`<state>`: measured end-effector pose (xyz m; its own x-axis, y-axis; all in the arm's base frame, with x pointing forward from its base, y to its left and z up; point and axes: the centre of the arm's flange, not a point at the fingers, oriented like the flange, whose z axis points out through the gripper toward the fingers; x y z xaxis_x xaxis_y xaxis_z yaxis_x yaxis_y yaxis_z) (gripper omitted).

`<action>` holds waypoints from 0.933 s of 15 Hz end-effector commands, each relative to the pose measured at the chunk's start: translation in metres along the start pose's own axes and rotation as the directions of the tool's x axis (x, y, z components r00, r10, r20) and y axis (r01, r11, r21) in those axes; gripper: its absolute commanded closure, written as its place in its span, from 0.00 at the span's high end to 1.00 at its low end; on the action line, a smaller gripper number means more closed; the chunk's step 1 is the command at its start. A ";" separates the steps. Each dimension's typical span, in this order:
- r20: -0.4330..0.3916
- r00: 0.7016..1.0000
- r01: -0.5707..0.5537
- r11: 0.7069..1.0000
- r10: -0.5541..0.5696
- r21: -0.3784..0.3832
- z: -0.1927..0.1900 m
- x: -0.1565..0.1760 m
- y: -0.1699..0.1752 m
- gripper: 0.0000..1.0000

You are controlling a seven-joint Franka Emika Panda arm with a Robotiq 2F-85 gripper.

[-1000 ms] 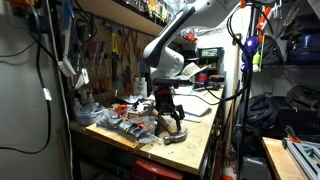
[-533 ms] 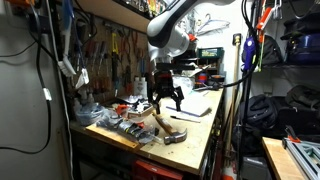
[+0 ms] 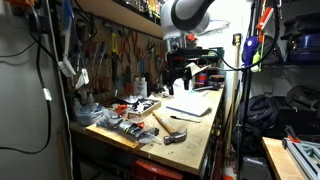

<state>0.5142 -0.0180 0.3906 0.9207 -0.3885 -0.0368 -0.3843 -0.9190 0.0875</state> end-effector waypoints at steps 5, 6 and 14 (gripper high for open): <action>-0.199 0.980 0.003 1.000 -0.003 -0.002 -0.044 -0.050 0.067 1.00; -0.211 0.977 -0.004 1.000 0.009 0.026 -0.052 -0.052 0.077 1.00; -0.212 0.976 -0.029 0.997 0.042 0.066 -0.064 -0.036 0.098 1.00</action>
<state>0.4479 -0.0895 0.4642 0.8970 -0.4042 0.1787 -0.4144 -0.9098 0.0221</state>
